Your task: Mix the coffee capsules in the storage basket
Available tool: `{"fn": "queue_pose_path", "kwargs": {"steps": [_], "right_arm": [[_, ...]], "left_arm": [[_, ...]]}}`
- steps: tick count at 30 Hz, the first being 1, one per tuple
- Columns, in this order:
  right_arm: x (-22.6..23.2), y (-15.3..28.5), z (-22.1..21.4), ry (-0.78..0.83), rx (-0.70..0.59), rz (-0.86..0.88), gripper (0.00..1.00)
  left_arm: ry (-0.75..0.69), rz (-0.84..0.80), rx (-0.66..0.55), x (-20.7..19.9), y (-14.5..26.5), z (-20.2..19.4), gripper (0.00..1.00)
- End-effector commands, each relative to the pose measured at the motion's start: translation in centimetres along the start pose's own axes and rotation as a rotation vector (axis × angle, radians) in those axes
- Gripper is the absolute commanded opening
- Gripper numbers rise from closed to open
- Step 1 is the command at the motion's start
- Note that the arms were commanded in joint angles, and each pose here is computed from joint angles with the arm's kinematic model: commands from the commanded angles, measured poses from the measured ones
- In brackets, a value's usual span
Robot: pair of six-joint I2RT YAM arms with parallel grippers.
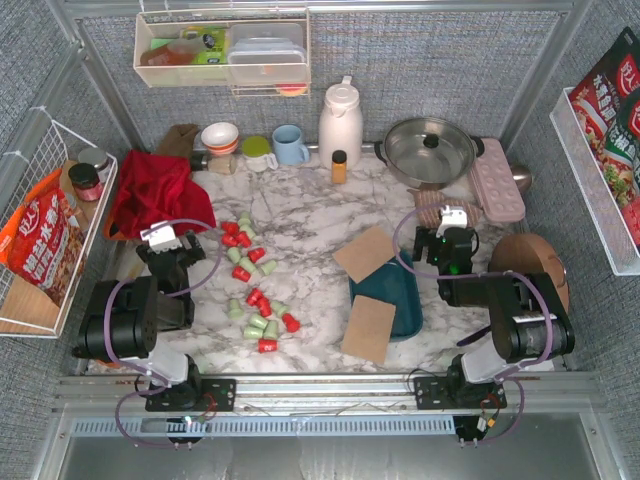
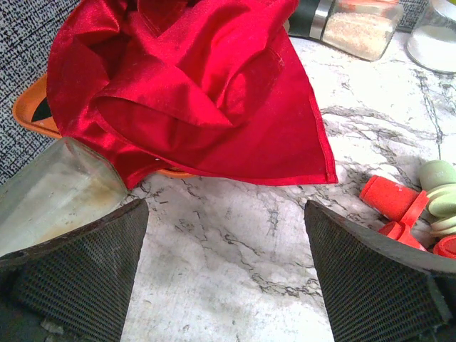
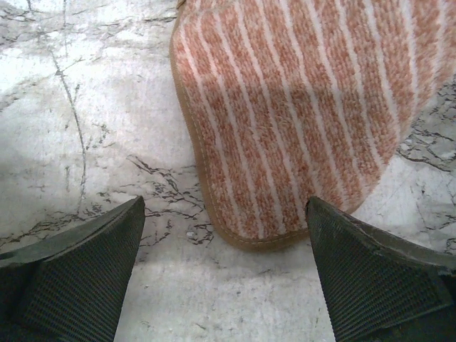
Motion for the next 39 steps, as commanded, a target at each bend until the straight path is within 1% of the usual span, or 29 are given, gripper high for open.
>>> {"fn": "queue_pose_path", "kwargs": {"steps": [1,24,26,28,31,35,39], "right_arm": [[0.4,0.0,0.4,-0.013,-0.018,0.02,0.99],[0.4,0.0,0.4,-0.008,-0.018,0.012,0.99],[-0.2,0.2,0.5,-0.017,-0.024,-0.037,0.99],[-1.6,0.6,0.8,-0.063,-0.041,-0.14,0.99],[-2.3,1.6,1.8,-0.084,-0.08,-0.176,0.99],[-3.6,4.0,4.4,-0.055,0.031,-0.241,0.99],[-5.9,6.9,8.1,-0.062,0.052,-0.376,0.99]], "left_arm": [[0.005,-0.001,-0.041,0.0,-0.2,0.9,0.99],[0.004,-0.003,-0.041,-0.1,-0.2,1.0,0.99],[0.004,-0.001,-0.041,-0.1,-0.2,1.0,0.99],[0.004,-0.003,-0.042,-0.1,-0.2,1.0,0.99],[0.004,-0.003,-0.04,-0.1,-0.2,0.9,0.99],[0.004,-0.003,-0.04,-0.1,-0.2,0.9,0.99],[0.005,-0.001,-0.041,0.0,-0.2,0.9,0.99]]}}
Point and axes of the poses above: each gripper's point midway between its finger pads, its own y axis back along the fingers, its own x axis along the line the jaws close on, z = x × y, the point moved 2 cm from there along y, back along the fingers, and after that the axes turned 2 degrees about y, right-handed, at the moved point
